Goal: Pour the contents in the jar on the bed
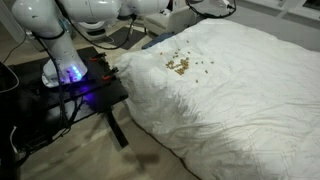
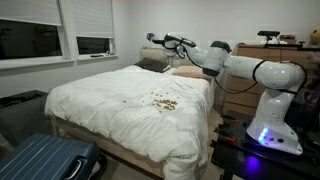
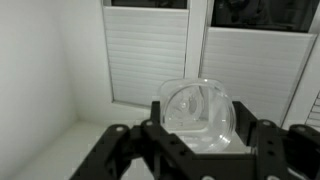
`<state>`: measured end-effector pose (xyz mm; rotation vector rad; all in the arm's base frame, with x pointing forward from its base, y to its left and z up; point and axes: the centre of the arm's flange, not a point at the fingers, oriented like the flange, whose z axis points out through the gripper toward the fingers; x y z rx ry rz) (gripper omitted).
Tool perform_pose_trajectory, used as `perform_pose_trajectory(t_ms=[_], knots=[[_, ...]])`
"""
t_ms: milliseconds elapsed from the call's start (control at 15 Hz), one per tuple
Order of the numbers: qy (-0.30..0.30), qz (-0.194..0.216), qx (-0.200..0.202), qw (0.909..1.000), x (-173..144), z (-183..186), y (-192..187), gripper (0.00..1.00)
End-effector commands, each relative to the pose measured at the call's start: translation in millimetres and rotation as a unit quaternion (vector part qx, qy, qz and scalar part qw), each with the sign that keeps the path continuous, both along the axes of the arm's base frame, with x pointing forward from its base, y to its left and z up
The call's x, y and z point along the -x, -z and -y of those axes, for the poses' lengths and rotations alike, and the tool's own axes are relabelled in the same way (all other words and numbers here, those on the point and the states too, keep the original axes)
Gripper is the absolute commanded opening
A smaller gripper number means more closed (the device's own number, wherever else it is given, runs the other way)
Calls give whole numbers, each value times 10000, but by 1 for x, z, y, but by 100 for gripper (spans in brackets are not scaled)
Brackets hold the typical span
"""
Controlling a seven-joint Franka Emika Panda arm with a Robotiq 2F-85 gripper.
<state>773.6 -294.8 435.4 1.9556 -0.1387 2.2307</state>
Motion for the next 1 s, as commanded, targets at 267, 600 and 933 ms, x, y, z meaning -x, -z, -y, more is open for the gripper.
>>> perform_pose_trajectory(t_ms=[267,600,933], knots=[[-77,-1791,42,9838,45,-12,3,45],[233,-3216,264,9462,43,17,-1,45],[247,-4600,360,8868,40,-5,-53,45]])
